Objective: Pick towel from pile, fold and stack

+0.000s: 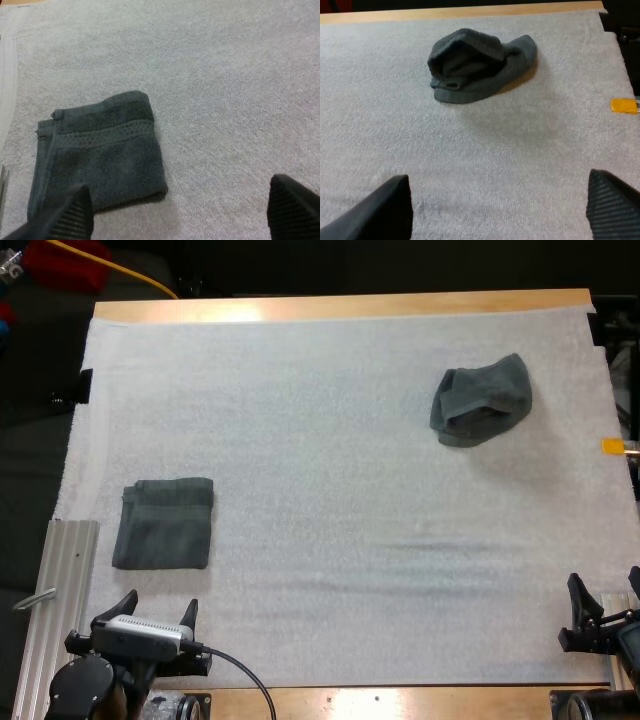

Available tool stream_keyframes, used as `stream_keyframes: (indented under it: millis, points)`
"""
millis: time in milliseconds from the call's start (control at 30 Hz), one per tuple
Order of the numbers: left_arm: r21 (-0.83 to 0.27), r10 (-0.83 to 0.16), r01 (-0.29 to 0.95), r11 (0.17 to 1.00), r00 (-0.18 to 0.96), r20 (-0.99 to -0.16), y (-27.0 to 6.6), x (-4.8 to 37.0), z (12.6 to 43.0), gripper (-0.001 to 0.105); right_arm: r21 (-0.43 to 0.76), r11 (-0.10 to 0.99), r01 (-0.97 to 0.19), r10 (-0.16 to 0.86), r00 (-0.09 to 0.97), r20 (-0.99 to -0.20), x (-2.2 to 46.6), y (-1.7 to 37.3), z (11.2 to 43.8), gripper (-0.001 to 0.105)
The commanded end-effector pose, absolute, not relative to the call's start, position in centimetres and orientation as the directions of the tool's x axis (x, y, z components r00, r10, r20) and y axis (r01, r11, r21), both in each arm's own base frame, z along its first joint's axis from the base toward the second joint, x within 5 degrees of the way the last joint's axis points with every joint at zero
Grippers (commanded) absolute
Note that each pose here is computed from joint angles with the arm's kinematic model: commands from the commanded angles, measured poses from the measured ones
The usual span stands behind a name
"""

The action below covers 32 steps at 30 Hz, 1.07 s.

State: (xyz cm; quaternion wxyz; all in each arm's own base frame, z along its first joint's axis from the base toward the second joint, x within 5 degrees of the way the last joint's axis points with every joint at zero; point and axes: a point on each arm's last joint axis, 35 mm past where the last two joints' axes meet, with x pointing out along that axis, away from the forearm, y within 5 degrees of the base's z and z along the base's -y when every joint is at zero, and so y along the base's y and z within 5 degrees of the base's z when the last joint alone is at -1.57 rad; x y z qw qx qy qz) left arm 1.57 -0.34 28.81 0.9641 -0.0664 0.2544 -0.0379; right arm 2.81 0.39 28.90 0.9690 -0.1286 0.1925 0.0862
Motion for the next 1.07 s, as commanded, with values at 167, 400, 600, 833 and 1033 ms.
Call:
stream_keyframes:
  millis: [167, 400, 600, 833, 1033]
  points:
    - [-0.148, -0.107, 0.041, 0.988, 0.876, -0.471, -0.4, 1.9, 29.1, 0.069, -0.218, 0.952, -0.213, 0.114, 0.913, -0.392, 3.1, 0.4, 29.1, 0.070]
    - [-0.146, -0.108, 0.051, 0.988, 0.905, -0.411, -0.4, 2.2, 29.8, 0.069, -0.218, 0.952, -0.213, 0.114, 0.913, -0.392, 3.1, 0.4, 29.1, 0.070]
    - [-0.143, -0.098, 0.041, 0.989, 0.901, -0.422, -0.3, 2.6, 29.2, 0.069, -0.218, 0.952, -0.213, 0.114, 0.913, -0.392, 3.1, 0.4, 29.1, 0.070]
    - [-0.143, -0.100, 0.045, 0.989, 0.908, -0.406, -0.3, 2.9, 29.1, 0.069, -0.218, 0.952, -0.213, 0.114, 0.913, -0.392, 3.1, 0.4, 29.1, 0.070]
    - [-0.143, -0.100, 0.045, 0.989, 0.908, -0.406, -0.3, 2.9, 29.1, 0.069, -0.218, 0.952, -0.213, 0.114, 0.913, -0.392, 3.1, 0.4, 29.1, 0.070]
